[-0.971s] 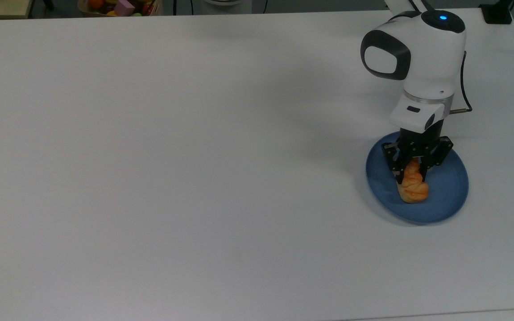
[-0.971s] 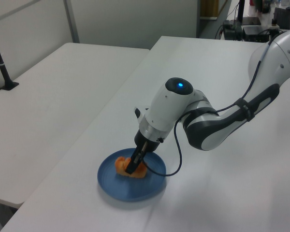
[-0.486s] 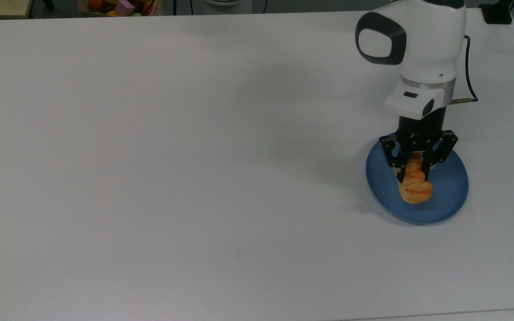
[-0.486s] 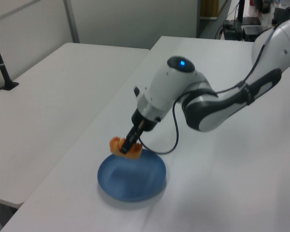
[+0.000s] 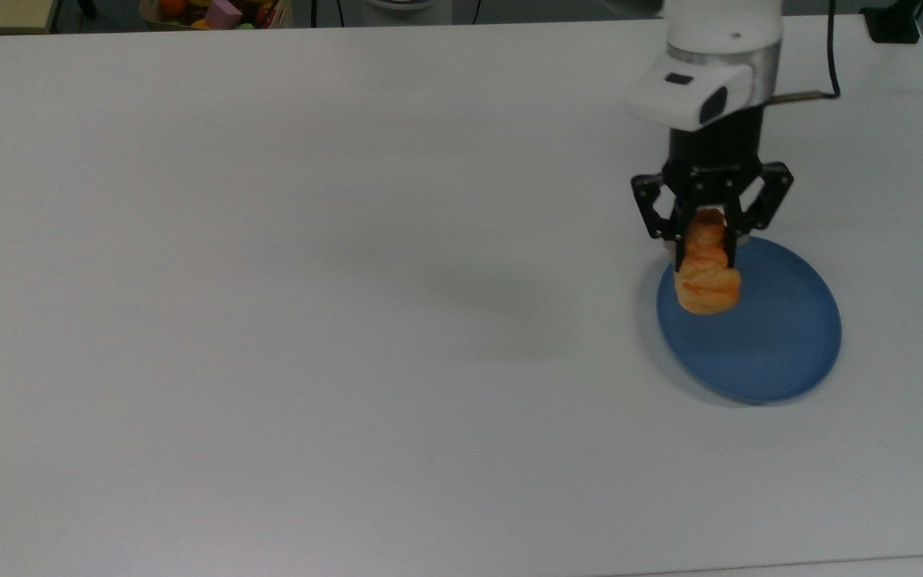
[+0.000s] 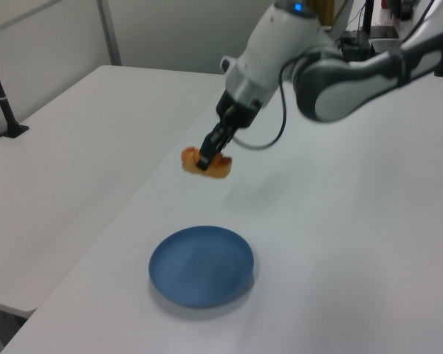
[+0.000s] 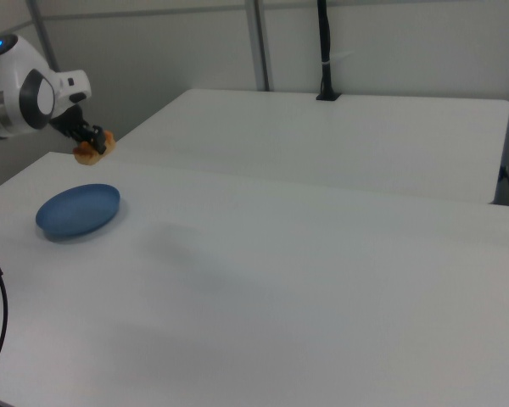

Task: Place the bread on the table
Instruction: 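Carry the held bread roll away from the plate across the table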

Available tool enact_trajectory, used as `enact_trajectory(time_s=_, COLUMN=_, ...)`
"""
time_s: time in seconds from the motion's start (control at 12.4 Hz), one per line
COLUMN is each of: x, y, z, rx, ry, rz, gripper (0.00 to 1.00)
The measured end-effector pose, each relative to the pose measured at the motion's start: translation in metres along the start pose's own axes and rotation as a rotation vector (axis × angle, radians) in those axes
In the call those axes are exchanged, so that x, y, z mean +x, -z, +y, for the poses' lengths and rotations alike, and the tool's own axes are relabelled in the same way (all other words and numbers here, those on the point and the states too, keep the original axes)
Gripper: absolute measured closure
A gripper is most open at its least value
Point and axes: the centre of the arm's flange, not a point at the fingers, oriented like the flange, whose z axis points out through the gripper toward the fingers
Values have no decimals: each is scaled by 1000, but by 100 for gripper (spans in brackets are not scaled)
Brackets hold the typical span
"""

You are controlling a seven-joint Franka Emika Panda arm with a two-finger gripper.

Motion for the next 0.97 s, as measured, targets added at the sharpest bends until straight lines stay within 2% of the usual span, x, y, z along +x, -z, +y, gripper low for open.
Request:
enact_trajectory(time_s=0.24, x=20, y=50, z=67, rx=12, ry=39, rz=-99, gripper=54)
enact_trajectory(time_s=0.49, x=34, y=79, z=145, rx=30, ry=123, rz=-164, gripper=54)
enact_trajectory(time_s=0.81, x=43, y=67, z=272, rx=-14, ry=160, rz=-195, gripper=54)
enact_trajectory(time_s=0.97, x=42, y=56, z=313, rx=-18, ry=157, rz=-206, gripper=54)
